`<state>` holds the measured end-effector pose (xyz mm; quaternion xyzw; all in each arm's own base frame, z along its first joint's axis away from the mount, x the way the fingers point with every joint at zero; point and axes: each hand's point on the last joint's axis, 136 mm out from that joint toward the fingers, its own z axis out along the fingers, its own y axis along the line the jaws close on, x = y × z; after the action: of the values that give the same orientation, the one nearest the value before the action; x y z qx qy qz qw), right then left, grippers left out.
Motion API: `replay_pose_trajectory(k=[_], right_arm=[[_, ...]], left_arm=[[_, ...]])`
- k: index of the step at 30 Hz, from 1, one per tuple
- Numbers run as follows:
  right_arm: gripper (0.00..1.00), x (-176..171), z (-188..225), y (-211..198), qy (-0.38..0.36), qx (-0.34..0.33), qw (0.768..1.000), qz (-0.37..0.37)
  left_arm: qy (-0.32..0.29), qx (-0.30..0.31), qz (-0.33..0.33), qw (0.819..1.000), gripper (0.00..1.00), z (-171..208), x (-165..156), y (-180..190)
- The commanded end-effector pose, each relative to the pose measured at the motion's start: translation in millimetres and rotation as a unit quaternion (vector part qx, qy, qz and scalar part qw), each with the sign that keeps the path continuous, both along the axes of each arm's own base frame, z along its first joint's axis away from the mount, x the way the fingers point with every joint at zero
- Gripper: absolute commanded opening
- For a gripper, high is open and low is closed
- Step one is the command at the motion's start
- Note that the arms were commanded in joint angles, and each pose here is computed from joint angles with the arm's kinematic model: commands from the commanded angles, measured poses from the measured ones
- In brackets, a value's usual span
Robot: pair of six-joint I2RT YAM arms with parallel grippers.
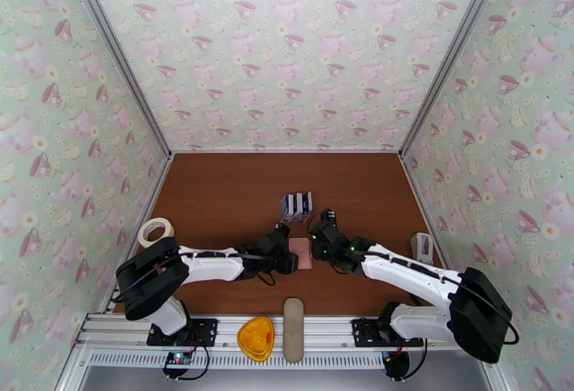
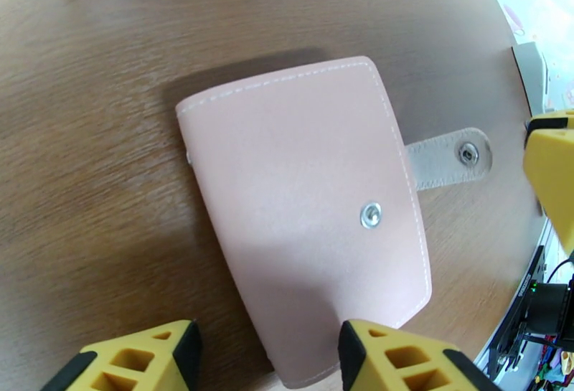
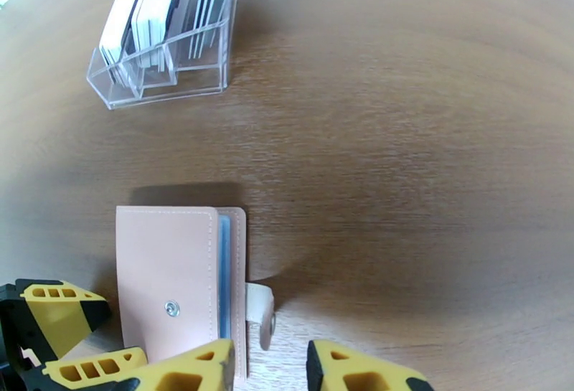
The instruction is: Put the credit cards into the card holder
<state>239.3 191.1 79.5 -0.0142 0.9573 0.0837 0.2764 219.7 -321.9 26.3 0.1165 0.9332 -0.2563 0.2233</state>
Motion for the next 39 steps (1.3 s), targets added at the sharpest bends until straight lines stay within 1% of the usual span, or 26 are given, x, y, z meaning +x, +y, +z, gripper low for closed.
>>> replay_pose_trajectory(k=[1, 5, 12, 24, 31, 35, 39], right_arm=[[0.30, 4.6, 3.4, 5.5, 0.002, -0.004, 1.000, 0.012], [0.27, 7.1, -0.3, 5.5, 0.007, -0.016, 1.000, 0.011], [0.22, 10.6, -2.9, 5.9, 0.012, -0.021, 1.000, 0.010], [0.18, 12.3, -9.4, 8.7, 0.023, -0.017, 1.000, 0.014], [0.17, 12.6, -11.0, 13.6, 0.027, -0.010, 0.999, 0.018], [0.13, 12.2, -11.3, 12.9, 0.027, -0.009, 0.999, 0.016], [0.08, 12.7, -9.5, 13.6, 0.026, -0.005, 1.000, 0.015]], left_arm=[[0.011, 0.033, 0.016, 0.999, 0.53, -15.8, 2.5, 9.9], [0.015, 0.044, 0.020, 0.999, 0.53, -20.6, 0.9, 15.2], [0.022, 0.044, 0.025, 0.998, 0.52, -26.5, -1.4, 19.5], [0.028, 0.039, 0.029, 0.998, 0.52, -29.1, -1.4, 22.0], [0.029, 0.040, 0.032, 0.998, 0.52, -30.9, -2.5, 24.8], [0.029, 0.039, 0.033, 0.998, 0.52, -31.5, -3.1, 26.2], [0.029, 0.039, 0.033, 0.998, 0.52, -31.3, -2.6, 26.0]])
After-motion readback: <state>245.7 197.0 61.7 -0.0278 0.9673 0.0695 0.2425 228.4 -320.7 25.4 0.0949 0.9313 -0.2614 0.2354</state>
